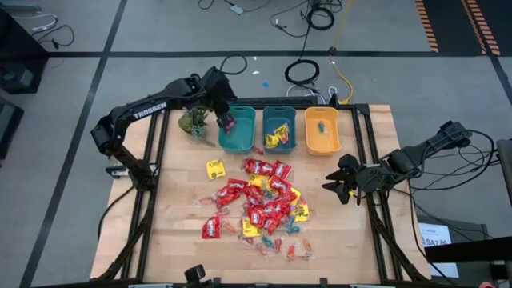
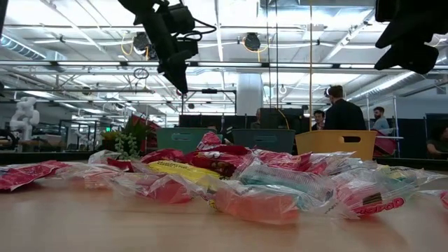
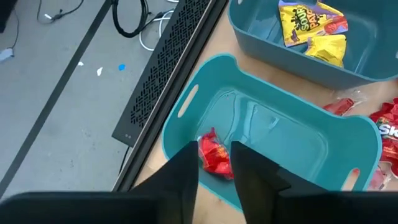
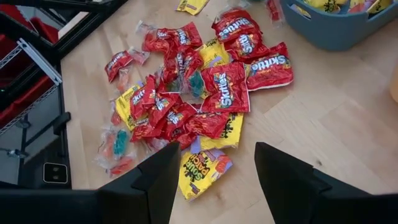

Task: Sort candy
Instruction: Put the red candy into the green bin

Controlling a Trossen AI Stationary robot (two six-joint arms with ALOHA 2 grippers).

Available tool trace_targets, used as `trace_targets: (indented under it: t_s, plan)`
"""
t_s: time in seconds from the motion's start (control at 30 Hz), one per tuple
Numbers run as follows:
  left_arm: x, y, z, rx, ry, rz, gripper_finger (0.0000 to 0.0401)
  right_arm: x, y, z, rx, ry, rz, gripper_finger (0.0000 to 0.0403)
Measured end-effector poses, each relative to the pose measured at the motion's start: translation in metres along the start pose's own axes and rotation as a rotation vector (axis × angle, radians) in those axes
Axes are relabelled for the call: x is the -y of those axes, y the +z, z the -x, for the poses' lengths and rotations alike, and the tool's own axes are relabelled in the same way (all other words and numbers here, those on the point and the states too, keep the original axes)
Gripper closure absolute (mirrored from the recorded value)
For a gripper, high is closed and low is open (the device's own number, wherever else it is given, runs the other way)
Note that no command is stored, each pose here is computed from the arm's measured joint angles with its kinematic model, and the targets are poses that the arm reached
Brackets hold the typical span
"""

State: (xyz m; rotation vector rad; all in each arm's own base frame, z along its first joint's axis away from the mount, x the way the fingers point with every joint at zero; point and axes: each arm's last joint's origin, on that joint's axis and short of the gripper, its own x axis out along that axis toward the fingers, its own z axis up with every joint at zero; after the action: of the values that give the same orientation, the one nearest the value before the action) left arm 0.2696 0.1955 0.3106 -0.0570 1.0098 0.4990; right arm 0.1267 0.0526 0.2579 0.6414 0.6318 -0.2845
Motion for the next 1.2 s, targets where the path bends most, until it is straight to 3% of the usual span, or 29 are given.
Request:
trace_targets:
  t_s: [0.13, 0.33, 0.57, 0.97, 1.2]
  plan:
    - [0.000, 0.000, 0.000, 0.000, 0.000, -0.004, 0.0270, 0.000, 0.000, 0.000, 0.000, 0.000, 0.001, 0.0204]
    - [0.002, -0.001, 0.000, -0.024, 0.052, -0.004, 0.0265, 0.000, 0.000, 0.000, 0.001, -0.001, 0.001, 0.0204]
    - [0.029, 0.000, 0.006, -0.048, -0.053, 0.110, 0.0264, 0.000, 0.000, 0.000, 0.001, -0.001, 0.001, 0.0204]
    - [0.147, -0.025, 0.008, -0.084, -0.256, -0.074, 0.0264, 0.000, 0.000, 0.000, -0.002, -0.005, 0.011, 0.0204]
    - [0.190, -0.055, -0.001, -0.122, -0.268, -0.151, 0.0264, 0.000, 0.000, 0.000, -0.002, -0.006, 0.012, 0.0204]
